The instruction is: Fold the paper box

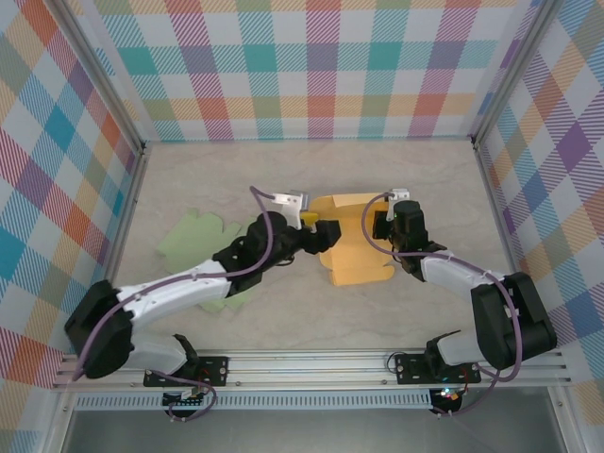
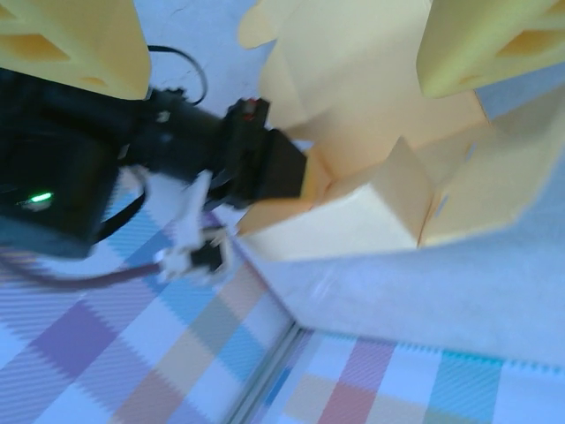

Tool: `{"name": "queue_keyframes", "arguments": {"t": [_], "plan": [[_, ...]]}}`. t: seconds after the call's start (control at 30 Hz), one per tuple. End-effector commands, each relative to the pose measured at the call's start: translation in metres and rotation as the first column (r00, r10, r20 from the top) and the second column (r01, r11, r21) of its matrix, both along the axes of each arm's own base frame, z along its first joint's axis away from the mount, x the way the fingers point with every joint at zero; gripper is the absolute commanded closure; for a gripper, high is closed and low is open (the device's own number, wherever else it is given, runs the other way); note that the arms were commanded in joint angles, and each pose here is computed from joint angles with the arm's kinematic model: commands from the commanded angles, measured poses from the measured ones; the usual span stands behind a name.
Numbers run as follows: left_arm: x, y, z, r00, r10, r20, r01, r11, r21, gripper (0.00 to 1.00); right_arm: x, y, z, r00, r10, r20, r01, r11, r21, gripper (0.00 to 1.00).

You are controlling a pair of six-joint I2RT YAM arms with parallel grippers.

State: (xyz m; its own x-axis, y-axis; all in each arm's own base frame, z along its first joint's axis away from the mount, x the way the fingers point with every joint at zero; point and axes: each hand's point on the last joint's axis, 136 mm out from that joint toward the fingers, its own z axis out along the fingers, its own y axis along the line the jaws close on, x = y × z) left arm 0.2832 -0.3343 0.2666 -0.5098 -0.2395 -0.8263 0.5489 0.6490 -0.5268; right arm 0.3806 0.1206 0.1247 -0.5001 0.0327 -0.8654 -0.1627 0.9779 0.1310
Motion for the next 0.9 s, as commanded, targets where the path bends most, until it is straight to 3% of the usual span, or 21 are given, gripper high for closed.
{"name": "queue_keyframes", "arguments": {"t": [0.0,0.13,0.23,0.37,0.6,0.87], "plan": [[-0.004,0.03,0.0,0.995,0.085,0.046,-0.088,0.992,0.086,0.21,-0.001,0.006,0.011,0.999,0.017,0.038,-0.019,0.999,0.038,1.0],[0.013,0.079,-0.004,0.951,0.294,0.099,-0.308,0.93,0.198,0.22,0.0,0.007,0.01,0.999,0.021,0.033,-0.022,0.999,0.041,1.0],[0.029,0.113,-0.013,0.895,0.432,0.114,-0.446,0.856,0.26,0.28,0.0,0.007,0.009,0.999,0.022,0.033,-0.023,0.999,0.042,1.0],[0.055,0.139,-0.029,0.836,0.537,0.118,-0.543,0.774,0.325,0.32,0.0,0.008,0.009,0.999,0.025,0.031,-0.027,0.999,0.044,1.0],[0.098,0.113,-0.064,0.876,0.46,0.145,-0.469,0.744,0.475,0.32,-0.001,0.009,0.008,0.999,0.029,0.027,-0.031,0.998,0.047,1.0],[0.102,0.067,-0.087,0.954,0.285,0.092,-0.294,0.829,0.476,0.32,0.0,0.01,0.007,0.999,0.031,0.023,-0.032,0.998,0.046,1.0]]}}
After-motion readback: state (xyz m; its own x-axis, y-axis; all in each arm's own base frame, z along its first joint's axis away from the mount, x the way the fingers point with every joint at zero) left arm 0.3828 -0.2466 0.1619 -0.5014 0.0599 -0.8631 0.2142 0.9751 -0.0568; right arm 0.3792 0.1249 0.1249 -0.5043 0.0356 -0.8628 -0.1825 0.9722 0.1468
